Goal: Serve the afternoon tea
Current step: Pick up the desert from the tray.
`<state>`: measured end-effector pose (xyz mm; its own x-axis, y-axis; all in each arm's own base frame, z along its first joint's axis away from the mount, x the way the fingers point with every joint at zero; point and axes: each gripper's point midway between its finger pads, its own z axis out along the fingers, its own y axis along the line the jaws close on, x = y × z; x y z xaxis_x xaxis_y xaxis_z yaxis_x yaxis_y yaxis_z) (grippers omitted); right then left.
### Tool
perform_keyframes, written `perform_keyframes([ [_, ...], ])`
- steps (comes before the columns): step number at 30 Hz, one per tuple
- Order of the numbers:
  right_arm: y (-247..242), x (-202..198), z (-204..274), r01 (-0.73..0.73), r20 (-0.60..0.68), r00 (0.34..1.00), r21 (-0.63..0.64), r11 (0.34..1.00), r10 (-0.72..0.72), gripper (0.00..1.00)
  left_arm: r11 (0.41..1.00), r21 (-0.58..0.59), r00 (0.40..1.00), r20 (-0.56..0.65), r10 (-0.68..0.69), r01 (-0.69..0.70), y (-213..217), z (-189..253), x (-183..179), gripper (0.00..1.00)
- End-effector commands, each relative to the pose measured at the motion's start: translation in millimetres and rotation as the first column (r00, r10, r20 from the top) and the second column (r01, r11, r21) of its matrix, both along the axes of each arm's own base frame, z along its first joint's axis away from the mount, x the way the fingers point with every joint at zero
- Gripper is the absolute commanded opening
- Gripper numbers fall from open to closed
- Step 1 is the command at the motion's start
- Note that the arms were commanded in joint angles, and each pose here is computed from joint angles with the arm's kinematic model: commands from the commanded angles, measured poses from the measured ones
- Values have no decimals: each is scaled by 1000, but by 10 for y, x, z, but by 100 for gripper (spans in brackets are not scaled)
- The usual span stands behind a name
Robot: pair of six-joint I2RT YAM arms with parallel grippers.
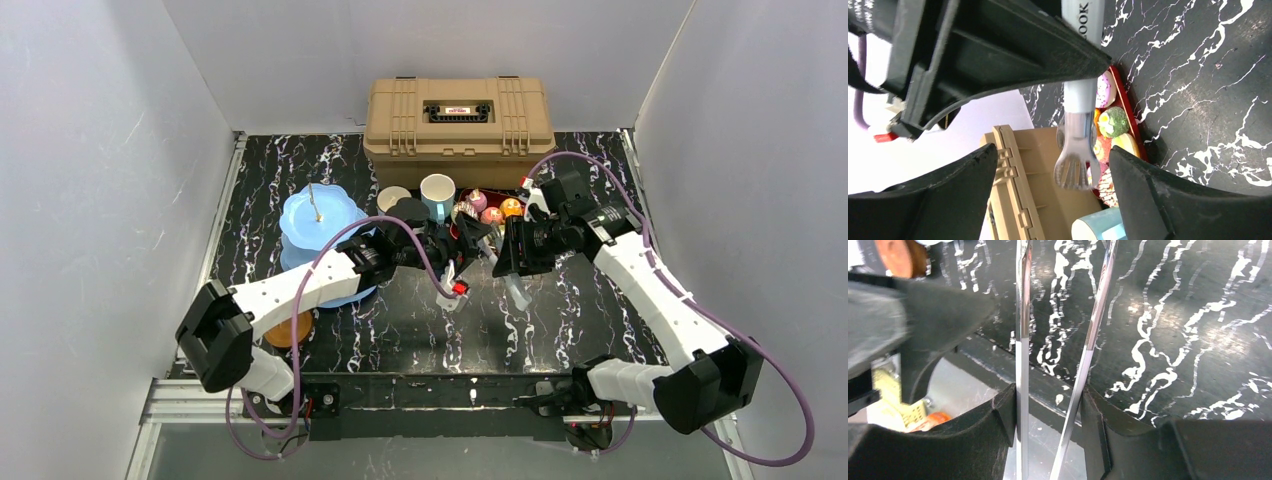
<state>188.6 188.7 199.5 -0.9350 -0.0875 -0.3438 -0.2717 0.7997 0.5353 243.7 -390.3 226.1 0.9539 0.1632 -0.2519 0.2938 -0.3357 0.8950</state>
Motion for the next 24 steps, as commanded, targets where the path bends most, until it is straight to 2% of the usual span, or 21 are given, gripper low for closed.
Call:
perform_keyframes([
  [1, -195, 186, -28, 77, 55, 996, -134, 988, -70, 36, 997, -43, 998, -15, 65, -66, 140, 246, 46, 88],
  [6, -260, 311, -154, 104, 59, 994, -200, 974, -94, 38, 982, -45, 976, -128, 177, -184, 376, 351, 78, 92],
  [11, -230, 472, -239, 104, 64, 994, -226, 969, -91, 43, 938, 22, 885, -323, 335, -347, 623, 438, 108, 93],
  [14, -170, 523, -280, 91, 54, 995, -214, 973, -81, 47, 908, 56, 811, -430, 397, -415, 754, 495, 66, 93],
  [19, -90, 561, -358, 62, 33, 998, -193, 979, -57, 51, 842, 133, 645, -584, 493, -523, 933, 574, 35, 93],
  [24, -45, 541, -430, 35, -2, 999, -186, 982, -36, 55, 782, 187, 503, -672, 543, -595, 1040, 648, 98, 93],
])
